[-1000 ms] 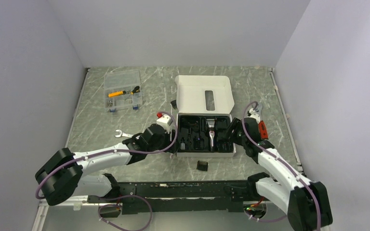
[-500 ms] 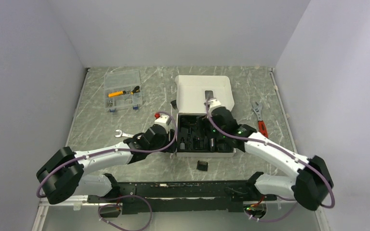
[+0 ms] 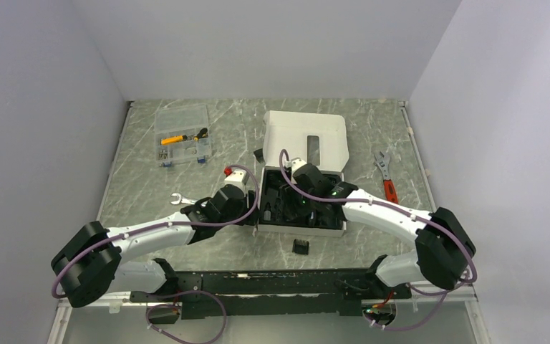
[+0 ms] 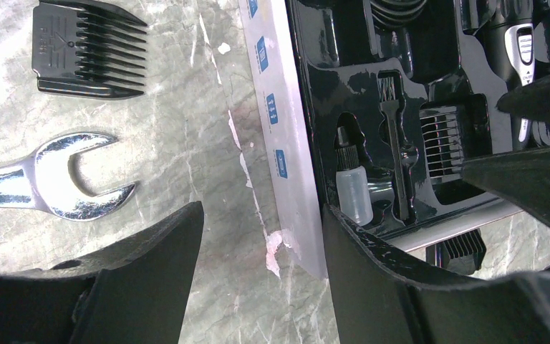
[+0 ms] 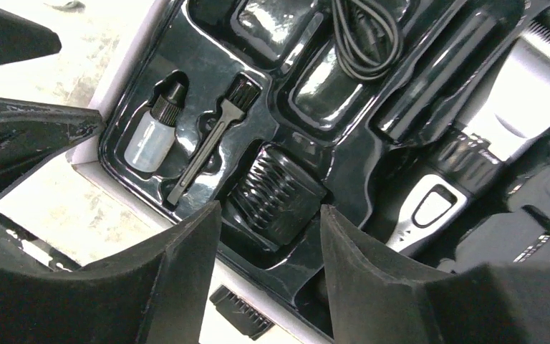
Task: Sort the hair-cutting tools
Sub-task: Adjust the haircut tool in the storage box.
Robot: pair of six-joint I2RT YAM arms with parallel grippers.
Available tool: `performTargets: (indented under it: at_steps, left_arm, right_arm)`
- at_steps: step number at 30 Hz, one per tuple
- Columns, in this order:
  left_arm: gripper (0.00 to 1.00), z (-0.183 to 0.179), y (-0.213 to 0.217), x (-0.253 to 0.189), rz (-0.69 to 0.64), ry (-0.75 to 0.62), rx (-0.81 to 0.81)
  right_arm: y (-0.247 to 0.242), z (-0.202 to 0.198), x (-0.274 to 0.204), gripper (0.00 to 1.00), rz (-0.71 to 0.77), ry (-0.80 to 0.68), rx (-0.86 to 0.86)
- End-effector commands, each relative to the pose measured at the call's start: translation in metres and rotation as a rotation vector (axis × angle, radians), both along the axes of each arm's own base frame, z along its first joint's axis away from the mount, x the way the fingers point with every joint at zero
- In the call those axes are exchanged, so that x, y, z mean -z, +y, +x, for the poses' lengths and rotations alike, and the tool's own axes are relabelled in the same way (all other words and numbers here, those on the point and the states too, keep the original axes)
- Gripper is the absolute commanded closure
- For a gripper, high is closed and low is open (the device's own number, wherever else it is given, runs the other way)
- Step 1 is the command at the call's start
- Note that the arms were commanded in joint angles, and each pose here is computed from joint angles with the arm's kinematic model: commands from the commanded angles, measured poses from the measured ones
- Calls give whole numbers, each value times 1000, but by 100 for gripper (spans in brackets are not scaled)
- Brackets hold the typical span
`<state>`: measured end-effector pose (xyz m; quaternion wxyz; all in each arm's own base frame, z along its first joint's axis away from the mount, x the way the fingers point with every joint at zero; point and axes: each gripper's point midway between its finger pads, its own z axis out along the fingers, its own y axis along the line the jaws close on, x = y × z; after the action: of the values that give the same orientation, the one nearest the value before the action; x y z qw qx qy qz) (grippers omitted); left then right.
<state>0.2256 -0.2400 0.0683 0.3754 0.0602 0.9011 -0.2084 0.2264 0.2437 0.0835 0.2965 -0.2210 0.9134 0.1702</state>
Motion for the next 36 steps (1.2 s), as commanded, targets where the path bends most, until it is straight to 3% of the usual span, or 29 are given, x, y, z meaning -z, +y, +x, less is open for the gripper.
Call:
performTargets:
  at_steps: [1, 13, 20, 29, 31, 36]
  left_arm:
    - [33, -3, 18, 13, 65, 19, -33]
    - [33, -3, 21, 13, 65, 16, -38]
    - [33, -3, 21, 14, 65, 17, -34]
    - [33, -4, 21, 14, 66, 15, -28]
    - [33, -4, 21, 13, 66, 14, -26]
    - [33, -4, 21, 14, 67, 14, -24]
  right_arm:
    - [16, -4, -5, 46, 36, 7, -17]
    - [0, 2, 15, 57, -115, 18, 76]
    - [2, 3, 18, 62, -98, 24, 98]
    - [15, 7, 28, 86, -25, 51, 161]
    - [11, 13, 22, 99, -22, 15, 195]
    - [8, 24, 7, 100, -7, -47, 234]
